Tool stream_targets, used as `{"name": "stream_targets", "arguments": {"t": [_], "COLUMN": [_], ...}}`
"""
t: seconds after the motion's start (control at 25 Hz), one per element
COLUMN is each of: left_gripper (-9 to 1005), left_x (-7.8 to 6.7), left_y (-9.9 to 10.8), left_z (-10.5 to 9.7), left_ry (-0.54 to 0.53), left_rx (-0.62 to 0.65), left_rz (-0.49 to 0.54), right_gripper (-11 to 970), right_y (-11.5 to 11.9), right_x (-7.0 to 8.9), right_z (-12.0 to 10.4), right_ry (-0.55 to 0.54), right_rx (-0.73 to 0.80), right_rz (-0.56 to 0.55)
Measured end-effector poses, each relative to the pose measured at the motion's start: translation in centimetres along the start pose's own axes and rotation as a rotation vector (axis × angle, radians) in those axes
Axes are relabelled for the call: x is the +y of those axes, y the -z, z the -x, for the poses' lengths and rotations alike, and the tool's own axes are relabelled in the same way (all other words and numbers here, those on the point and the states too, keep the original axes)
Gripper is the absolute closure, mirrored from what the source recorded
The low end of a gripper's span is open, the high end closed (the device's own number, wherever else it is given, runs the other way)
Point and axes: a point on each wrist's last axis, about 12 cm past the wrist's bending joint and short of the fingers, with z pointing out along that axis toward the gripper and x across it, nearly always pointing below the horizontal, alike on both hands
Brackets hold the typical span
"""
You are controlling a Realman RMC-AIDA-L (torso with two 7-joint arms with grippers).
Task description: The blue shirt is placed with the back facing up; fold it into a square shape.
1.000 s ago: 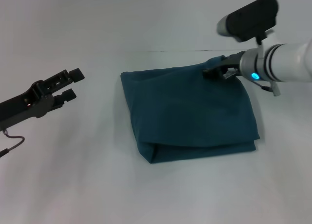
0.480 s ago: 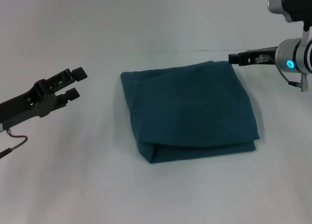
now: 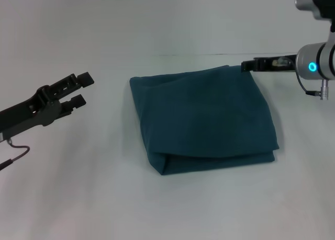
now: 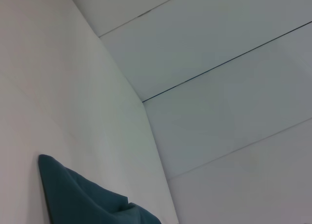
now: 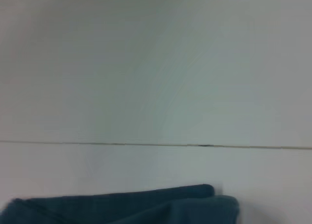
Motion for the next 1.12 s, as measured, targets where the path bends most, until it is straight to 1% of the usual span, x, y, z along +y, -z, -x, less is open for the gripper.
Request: {"name": "stream_targets", "arguments": {"t": [0.12,0.32,0.4,0.52,0.72,0.8,0.92,1.08,1.12], "left_gripper": [46,46,46,46,46,46,46,46,46], "left_x": [0.0,0.1,0.1,0.3,0.5,0.5,0.4,-0.8,-1.2], "left_y": [0.2,0.6,0.6,0.7,0.4,0.0,-1.2,-3.5,-4.4], "left_z": [0.2,0.5,0.6,0.6,0.2,-0.4,-1.7,-3.0,-3.4], "left_ry": [-0.001,0.013,0.025,0.040,0.073,0.104,0.146,0.171,0.173], "left_rx": [-0.006,-0.023,-0.021,-0.007,0.037,0.061,0.119,0.213,0.241], "left_rz": [0.003,0.008,0.015,0.034,0.056,0.049,0.023,-0.048,-0.063], "right_gripper": [377,377,376,376,376,376,376,376,376], "right_y": [1.4,4.5,5.5,6.9,8.6,9.2,9.8,10.3,10.3], "right_x": [-0.4,-1.8,-2.5,-3.5,-4.5,-5.0,-5.6,-6.2,-6.2], "right_z": [0.9,2.8,3.4,4.3,4.9,4.9,4.5,4.1,4.0], "right_ry": [-0.080,-0.203,-0.234,-0.260,-0.310,-0.333,-0.354,-0.365,-0.366], "right_rx": [-0.004,0.002,0.022,0.053,0.074,0.076,0.082,0.089,0.092], "right_rz": [0.082,0.240,0.268,0.281,0.315,0.335,0.349,0.348,0.349]}}
